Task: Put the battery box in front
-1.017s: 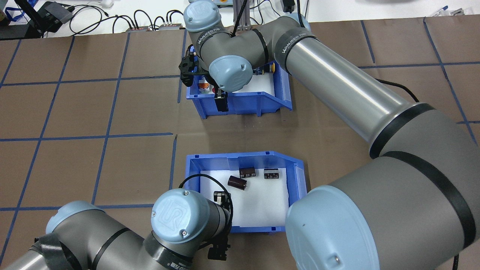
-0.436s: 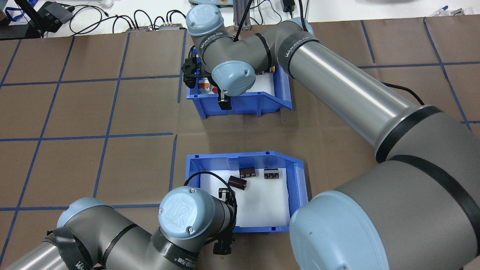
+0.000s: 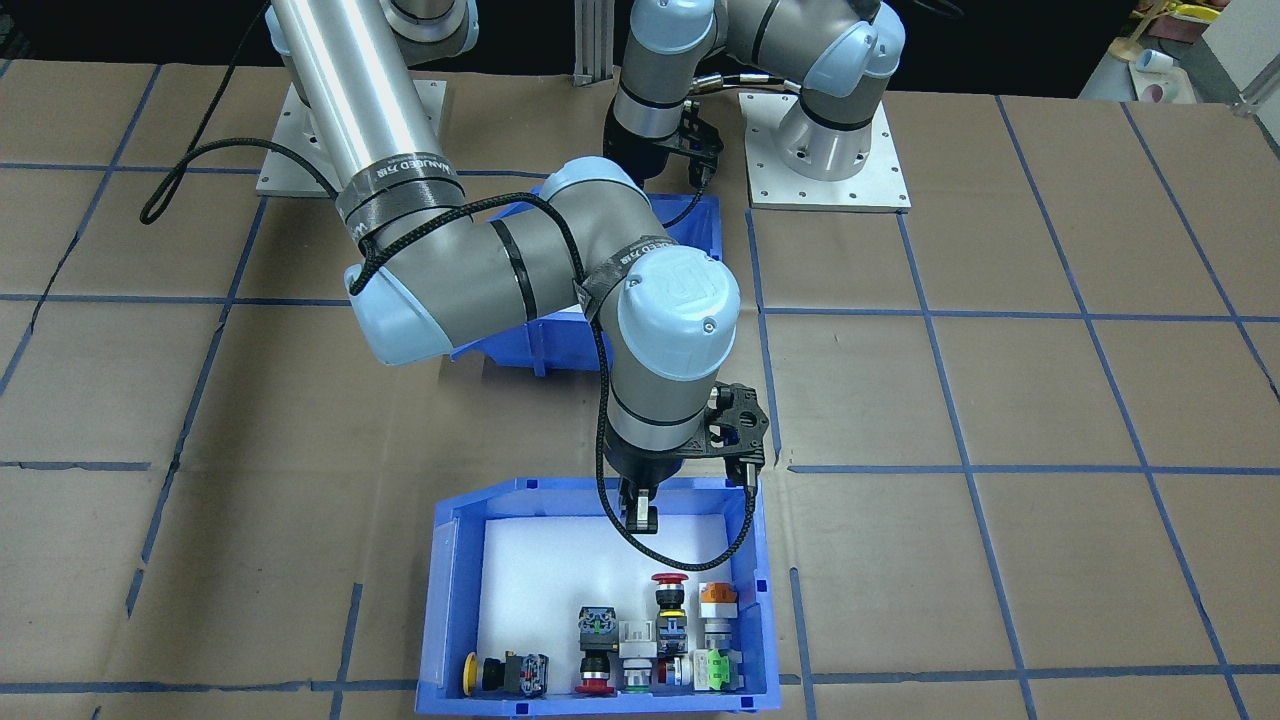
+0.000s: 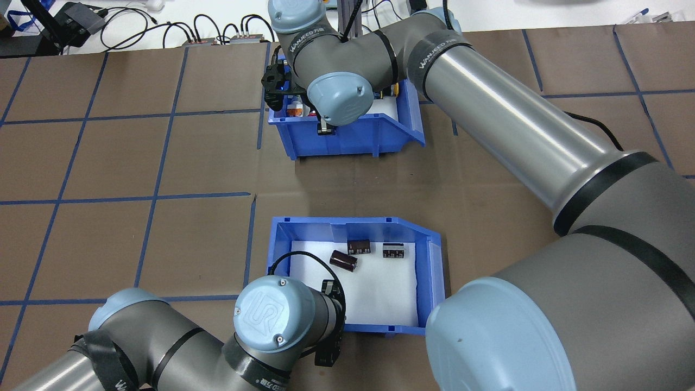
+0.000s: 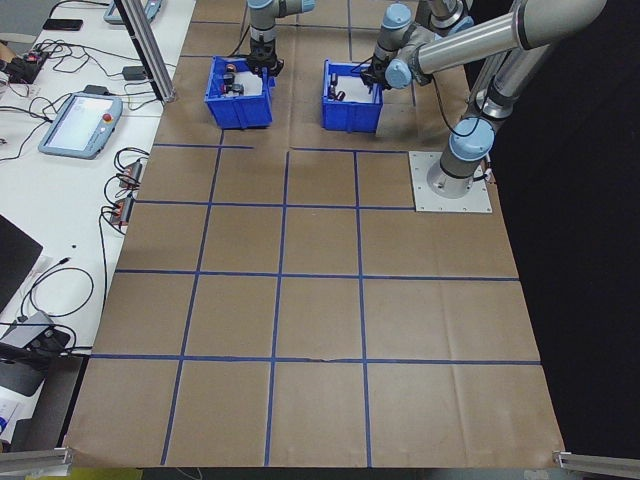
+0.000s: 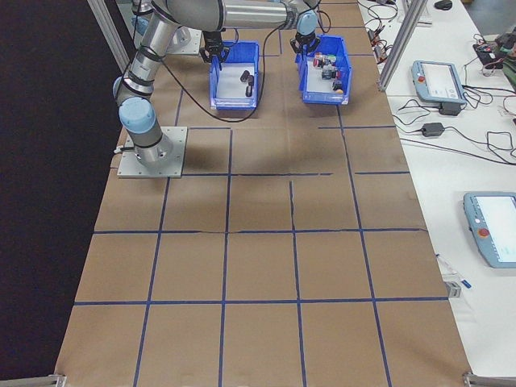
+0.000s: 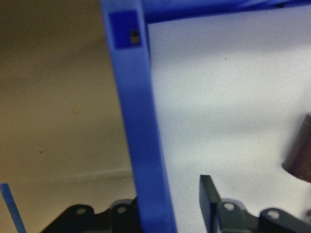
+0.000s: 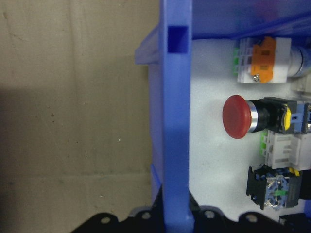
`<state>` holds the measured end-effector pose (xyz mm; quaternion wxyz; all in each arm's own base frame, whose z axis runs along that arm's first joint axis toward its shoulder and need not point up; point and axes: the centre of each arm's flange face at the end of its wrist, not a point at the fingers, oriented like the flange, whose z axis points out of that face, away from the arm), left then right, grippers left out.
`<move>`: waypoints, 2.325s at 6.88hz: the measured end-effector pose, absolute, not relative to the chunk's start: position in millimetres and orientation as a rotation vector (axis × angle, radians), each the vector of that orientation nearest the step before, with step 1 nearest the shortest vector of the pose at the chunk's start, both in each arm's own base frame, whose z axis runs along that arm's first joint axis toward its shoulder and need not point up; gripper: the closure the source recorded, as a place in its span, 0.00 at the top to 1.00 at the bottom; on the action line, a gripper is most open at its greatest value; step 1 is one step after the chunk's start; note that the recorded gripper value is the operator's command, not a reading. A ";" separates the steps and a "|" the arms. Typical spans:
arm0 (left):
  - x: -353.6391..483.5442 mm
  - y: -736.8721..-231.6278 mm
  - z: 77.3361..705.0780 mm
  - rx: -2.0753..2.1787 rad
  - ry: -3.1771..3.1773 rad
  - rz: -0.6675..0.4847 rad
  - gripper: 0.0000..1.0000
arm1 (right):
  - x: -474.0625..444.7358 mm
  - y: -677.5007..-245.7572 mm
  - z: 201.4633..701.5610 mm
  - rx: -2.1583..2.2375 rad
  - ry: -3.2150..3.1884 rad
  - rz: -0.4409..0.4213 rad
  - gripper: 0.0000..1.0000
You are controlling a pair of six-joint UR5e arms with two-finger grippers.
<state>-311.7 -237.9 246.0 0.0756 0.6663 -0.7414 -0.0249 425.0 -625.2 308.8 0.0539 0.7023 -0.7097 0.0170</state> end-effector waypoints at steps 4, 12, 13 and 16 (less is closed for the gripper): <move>-297.2 -260.9 284.4 2.000 -2.177 0.112 0.00 | 319.8 -660.8 351.5 2.038 -2.232 0.043 0.06; -124.0 -465.1 332.1 2.015 -2.038 0.040 0.00 | 52.8 -611.9 391.1 2.172 -2.104 -0.082 0.06; -127.9 -492.3 324.4 2.007 -2.052 0.025 0.00 | 36.1 -590.7 391.2 2.187 -2.105 -0.095 0.06; -191.5 -553.6 305.6 1.931 -2.124 -0.009 0.00 | 26.0 -516.3 372.4 2.196 -2.132 -0.114 0.06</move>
